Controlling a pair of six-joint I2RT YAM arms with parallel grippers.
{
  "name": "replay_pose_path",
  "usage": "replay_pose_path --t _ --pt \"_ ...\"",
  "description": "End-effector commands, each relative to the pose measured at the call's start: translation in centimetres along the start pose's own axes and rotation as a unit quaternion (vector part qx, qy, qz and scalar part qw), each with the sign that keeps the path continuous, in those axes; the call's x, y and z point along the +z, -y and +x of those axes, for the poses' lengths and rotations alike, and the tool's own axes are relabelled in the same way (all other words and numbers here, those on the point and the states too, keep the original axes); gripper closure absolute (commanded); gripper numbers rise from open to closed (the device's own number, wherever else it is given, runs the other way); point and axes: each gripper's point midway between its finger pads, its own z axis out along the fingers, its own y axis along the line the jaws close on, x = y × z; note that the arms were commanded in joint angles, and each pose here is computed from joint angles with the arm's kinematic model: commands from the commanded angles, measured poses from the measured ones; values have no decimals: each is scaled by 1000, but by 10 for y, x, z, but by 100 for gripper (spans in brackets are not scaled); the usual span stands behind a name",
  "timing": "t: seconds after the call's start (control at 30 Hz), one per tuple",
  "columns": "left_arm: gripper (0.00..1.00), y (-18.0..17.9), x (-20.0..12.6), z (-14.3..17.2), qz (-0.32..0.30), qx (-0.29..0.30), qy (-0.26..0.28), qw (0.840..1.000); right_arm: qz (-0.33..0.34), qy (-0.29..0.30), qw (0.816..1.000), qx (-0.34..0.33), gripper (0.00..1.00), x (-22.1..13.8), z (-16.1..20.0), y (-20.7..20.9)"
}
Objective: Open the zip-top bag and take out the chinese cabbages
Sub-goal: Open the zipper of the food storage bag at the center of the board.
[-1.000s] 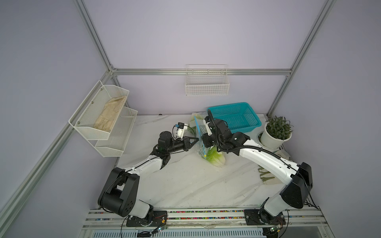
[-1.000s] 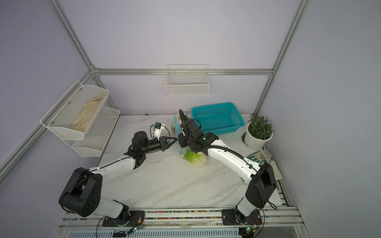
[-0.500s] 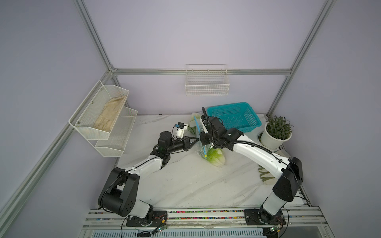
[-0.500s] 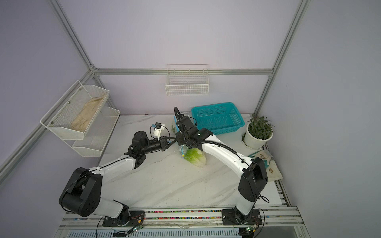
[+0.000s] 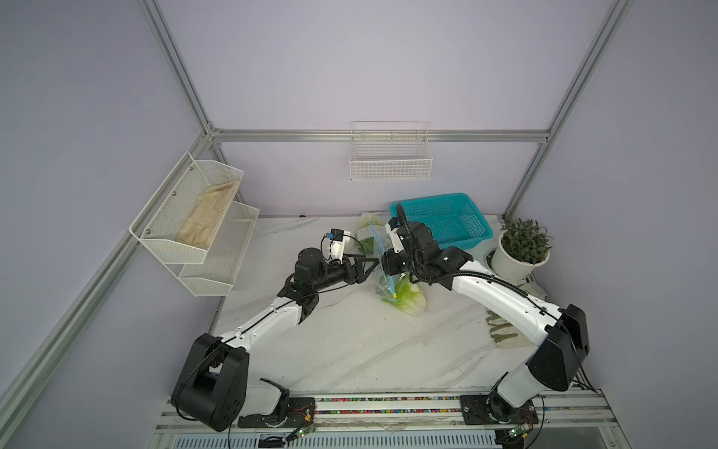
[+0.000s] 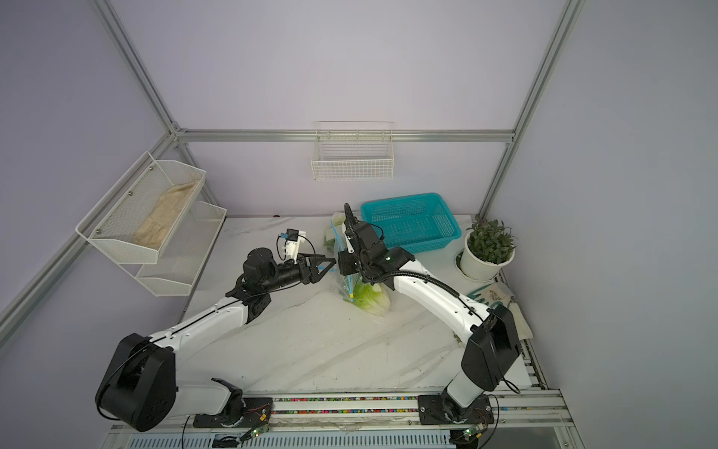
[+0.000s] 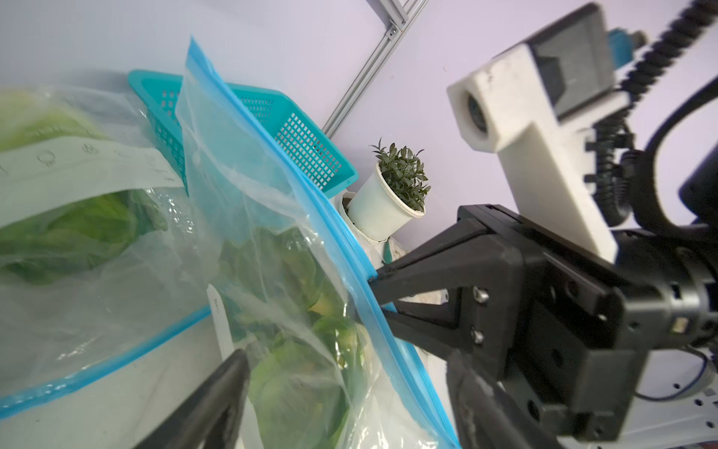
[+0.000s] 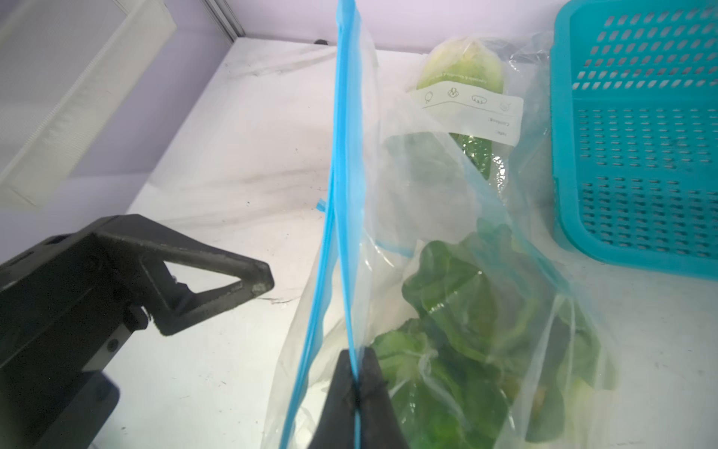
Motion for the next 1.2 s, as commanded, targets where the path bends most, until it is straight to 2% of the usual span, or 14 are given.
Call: replay_pose_path --t 0.0,0.13,0.33,0.43,0.5,0.6,0.87,0.97,1.0,1.17 --pt "13 13 -3 -36 -53 44 29 997 -77 48 995 33 100 -17 -26 -18" --pt "13 8 6 -32 -89 49 0 995 -110 57 991 49 100 -22 -28 -19" --pt "14 13 23 -37 -91 38 -12 995 -123 58 989 52 100 -25 -26 -18" --pt "19 10 28 -39 -99 31 -18 994 -127 63 989 52 100 -29 -27 -18" --pt "29 -6 38 -28 -116 18 -33 993 -128 66 988 52 100 -31 -28 -16" --pt "45 -10 42 -27 -118 10 -36 992 -127 69 988 54 100 -33 -29 -13" --pt "74 -14 52 -21 -113 0 -50 992 -110 78 989 56 100 -37 -30 -2" --pt "96 -12 52 -23 -110 2 -48 993 -101 76 990 56 100 -34 -27 1" --pt "100 -12 52 -24 -110 4 -48 993 -95 76 991 58 100 -33 -27 4" --pt "100 -12 42 -33 -133 12 -31 991 -73 87 992 54 100 -38 -32 10"
